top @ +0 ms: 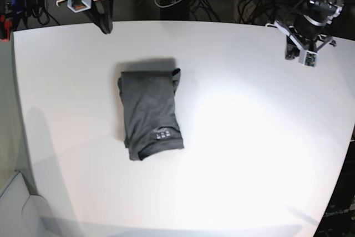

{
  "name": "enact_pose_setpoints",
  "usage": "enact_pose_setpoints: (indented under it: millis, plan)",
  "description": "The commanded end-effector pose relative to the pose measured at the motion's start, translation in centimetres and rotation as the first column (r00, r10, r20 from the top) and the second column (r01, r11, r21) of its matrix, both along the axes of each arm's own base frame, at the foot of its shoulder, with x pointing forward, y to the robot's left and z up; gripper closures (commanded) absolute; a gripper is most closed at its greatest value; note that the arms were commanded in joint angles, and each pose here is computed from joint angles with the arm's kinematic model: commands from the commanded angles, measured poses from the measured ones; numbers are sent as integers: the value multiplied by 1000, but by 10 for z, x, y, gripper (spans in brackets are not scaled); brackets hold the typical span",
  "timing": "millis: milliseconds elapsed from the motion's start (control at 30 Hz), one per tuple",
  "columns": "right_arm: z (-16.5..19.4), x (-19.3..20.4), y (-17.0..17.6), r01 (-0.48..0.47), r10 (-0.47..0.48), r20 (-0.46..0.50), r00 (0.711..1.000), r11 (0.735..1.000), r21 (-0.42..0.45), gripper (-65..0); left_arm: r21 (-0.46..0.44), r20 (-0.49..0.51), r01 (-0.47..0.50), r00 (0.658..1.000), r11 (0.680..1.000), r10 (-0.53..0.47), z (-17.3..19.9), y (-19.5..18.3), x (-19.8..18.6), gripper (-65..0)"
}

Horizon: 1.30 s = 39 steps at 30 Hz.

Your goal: Layout the t-shirt on the table in an organized manner, then fold the t-shirt properly

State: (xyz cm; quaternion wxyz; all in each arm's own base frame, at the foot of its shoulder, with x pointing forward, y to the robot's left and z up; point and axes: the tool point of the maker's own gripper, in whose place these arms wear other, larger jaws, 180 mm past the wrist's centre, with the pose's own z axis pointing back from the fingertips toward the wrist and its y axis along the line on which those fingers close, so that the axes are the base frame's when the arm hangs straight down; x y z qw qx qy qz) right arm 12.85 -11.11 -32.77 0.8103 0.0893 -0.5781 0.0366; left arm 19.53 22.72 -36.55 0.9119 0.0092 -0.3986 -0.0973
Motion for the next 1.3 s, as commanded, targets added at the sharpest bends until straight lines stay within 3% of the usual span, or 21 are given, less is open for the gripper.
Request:
enact_pose_setpoints:
  millis: [0,333,467,667,767,900,1067,1167,1267]
  plan:
    - [9,-7,-5,27,-27,26,999,1000,13,0,-6,10,5,1000,1000,-5,4,0,-5,-3]
    - [-59,-123,-11,133,-114,-193,975,987,92,0,-123,-172,-37,985,992,16,-30,-10,-102,-3]
    - [-89,-171,-24,193,-162,-243,956,975,107,0,-208,-256,-115,965,971,60,-59,-14,-149,-3]
    - [-135,-219,-44,301,-264,-295,918,950,87,0,-316,-362,-194,930,929,71,-121,-33,-213,-3]
    - [-154,-243,-55,338,-319,-309,896,941,9,0,-381,-389,-252,917,890,93,-150,-46,-235,-3]
    - [-177,-268,-64,331,-322,-364,874,943,-38,0,-433,-421,-339,895,835,145,-176,-60,-263,-2]
    - [-204,-268,-78,313,-334,-427,840,942,-120,0,-467,-428,-440,872,767,239,-202,-73,-275,-1]
    - [-218,-233,-76,310,-326,-400,856,945,-108,0,-461,-463,-500,840,733,281,-223,-77,-270,-1]
    - [-245,-214,-74,290,-306,-483,820,951,-109,0,-445,-524,-557,797,701,300,-242,-84,-262,-1]
